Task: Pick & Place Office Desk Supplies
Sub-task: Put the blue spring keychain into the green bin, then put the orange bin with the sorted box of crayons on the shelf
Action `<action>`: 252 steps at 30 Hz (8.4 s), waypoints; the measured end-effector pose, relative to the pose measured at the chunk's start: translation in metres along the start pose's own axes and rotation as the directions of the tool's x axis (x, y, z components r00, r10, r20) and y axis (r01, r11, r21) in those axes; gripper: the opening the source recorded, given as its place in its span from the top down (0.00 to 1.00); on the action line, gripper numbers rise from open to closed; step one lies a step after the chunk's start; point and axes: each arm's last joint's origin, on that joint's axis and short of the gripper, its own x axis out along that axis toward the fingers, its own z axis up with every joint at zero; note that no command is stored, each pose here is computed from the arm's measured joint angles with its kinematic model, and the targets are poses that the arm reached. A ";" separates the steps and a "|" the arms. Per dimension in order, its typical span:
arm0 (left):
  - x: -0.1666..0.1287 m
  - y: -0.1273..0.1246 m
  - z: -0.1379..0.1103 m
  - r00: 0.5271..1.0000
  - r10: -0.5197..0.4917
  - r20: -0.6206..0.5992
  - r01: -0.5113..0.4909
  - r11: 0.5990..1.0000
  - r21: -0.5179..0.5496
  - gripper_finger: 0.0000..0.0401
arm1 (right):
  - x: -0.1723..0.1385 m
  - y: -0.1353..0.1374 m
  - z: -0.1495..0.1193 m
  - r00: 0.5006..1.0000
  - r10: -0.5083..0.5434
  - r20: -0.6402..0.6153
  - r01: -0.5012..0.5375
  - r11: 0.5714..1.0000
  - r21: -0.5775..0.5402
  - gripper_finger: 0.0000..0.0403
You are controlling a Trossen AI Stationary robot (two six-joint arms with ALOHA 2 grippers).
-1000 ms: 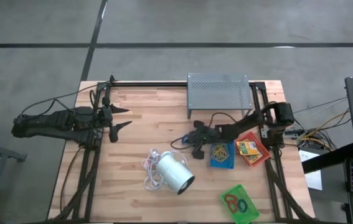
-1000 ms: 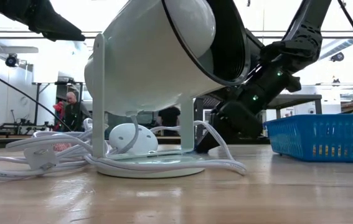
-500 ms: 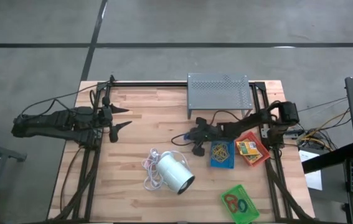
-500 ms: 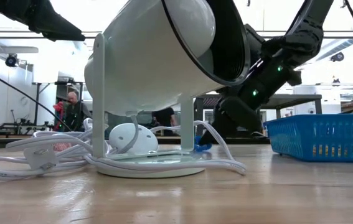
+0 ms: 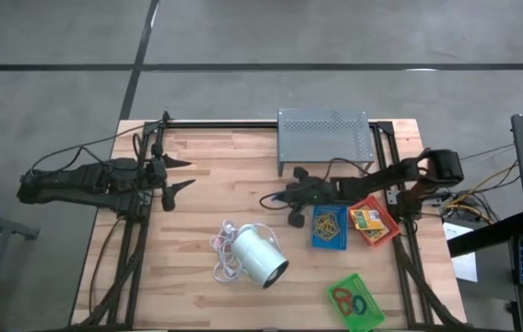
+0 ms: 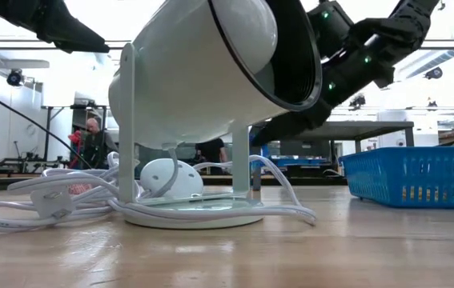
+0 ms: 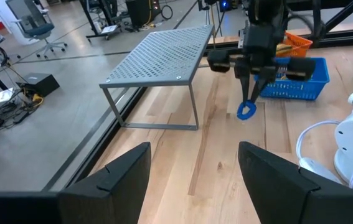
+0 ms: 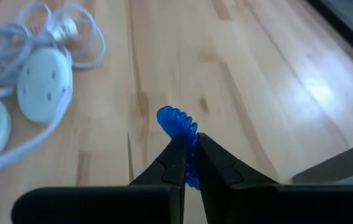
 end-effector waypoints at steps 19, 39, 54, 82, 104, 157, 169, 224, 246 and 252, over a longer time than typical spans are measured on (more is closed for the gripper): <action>0.000 0.000 0.000 1.000 0.000 0.000 0.000 1.000 0.000 0.39 | -0.088 -0.011 0.059 0.952 0.007 0.307 -0.005 1.000 -0.008 0.95; 0.000 0.000 0.000 1.000 0.000 0.000 0.000 1.000 0.000 0.39 | -0.140 0.017 0.042 0.980 0.197 0.012 -0.190 0.921 0.341 0.95; 0.000 0.000 0.000 1.000 0.000 0.000 0.000 1.000 0.000 0.39 | -0.185 0.068 0.043 0.837 0.405 -0.369 0.182 0.430 0.884 0.95; 0.000 0.000 0.000 1.000 0.000 0.000 0.000 1.000 0.000 0.39 | -0.186 0.256 0.019 0.597 0.072 -0.799 0.732 0.359 0.579 0.95; 0.000 0.000 0.000 1.000 0.000 0.000 0.000 1.000 0.000 0.39 | -0.138 0.290 -0.029 0.535 -0.021 -0.845 0.777 0.405 0.482 0.95; 0.000 0.000 0.000 1.000 0.000 0.000 0.000 1.000 0.000 0.39 | -0.174 0.254 0.004 0.659 -0.113 -0.744 0.719 0.385 0.579 0.66; 0.000 0.000 0.000 1.000 0.000 -0.001 0.000 1.000 0.000 0.39 | -0.203 0.211 0.042 0.879 -0.358 -0.316 0.478 0.645 0.596 0.69; 0.000 0.000 0.000 1.000 0.000 -0.001 0.000 1.000 0.000 0.39 | -0.220 0.005 -0.004 0.732 -0.312 0.606 0.281 0.948 0.147 0.62; 0.000 0.000 0.000 1.000 0.000 0.000 0.000 1.000 0.000 0.39 | -0.248 -0.025 -0.042 0.703 -0.408 0.582 0.313 0.913 0.262 0.62; 0.000 0.000 0.000 1.000 0.000 -0.001 0.000 1.000 0.000 0.39 | -0.253 -0.028 -0.043 0.689 -0.427 0.585 0.309 0.904 0.295 0.63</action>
